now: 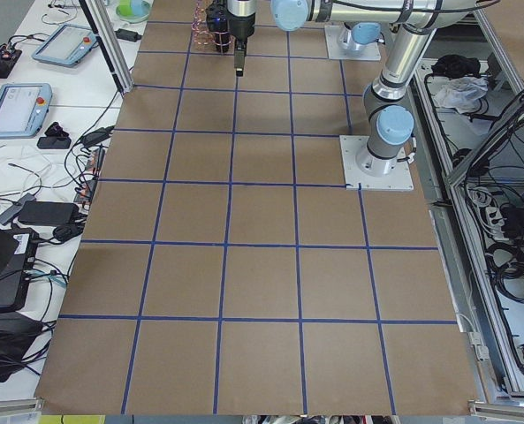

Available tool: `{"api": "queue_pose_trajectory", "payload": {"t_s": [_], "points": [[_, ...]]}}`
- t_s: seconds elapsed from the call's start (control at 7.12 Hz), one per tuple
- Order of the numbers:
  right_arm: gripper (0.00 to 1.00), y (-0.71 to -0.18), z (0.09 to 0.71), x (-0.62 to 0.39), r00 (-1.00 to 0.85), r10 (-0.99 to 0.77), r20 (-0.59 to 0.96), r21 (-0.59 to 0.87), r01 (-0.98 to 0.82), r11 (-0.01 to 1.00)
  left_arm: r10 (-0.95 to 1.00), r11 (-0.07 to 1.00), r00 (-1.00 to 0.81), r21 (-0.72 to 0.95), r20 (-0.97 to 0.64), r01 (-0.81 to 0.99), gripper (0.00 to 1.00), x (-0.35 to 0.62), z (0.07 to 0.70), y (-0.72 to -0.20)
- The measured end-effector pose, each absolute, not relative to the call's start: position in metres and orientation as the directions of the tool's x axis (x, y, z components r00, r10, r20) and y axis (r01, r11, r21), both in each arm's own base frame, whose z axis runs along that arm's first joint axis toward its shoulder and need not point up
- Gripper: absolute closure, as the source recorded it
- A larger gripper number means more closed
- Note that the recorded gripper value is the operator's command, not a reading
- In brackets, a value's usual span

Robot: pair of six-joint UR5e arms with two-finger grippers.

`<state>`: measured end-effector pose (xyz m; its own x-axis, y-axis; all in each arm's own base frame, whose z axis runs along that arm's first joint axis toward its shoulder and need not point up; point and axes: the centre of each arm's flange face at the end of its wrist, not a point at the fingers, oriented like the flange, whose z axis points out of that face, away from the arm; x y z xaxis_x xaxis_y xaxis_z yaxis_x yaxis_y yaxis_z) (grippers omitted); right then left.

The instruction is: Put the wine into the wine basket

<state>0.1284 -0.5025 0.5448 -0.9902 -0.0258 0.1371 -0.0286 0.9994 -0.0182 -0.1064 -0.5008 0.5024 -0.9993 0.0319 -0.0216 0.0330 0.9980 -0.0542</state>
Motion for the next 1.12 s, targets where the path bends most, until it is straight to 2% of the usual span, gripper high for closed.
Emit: {"api": "queue_pose_trajectory", "payload": {"t_s": [0.28,0.42,1.12], "points": [[0.04,-0.500,0.541,0.150,-0.999,0.010,0.032,-0.014,0.009,1.000,0.032,0.998,-0.999,-0.054,-0.021,0.033,0.00,-0.106,0.502,-0.501],[0.00,-0.501,0.538,0.153,-1.000,-0.006,0.007,-0.008,-0.006,1.000,0.032,0.998,-0.999,-0.054,-0.021,0.033,0.00,-0.106,0.502,-0.501],[0.00,-0.503,0.529,0.151,-0.999,-0.047,0.013,-0.032,-0.047,0.998,0.032,0.998,-0.999,-0.055,-0.022,0.033,0.00,-0.106,0.503,-0.500]]}}
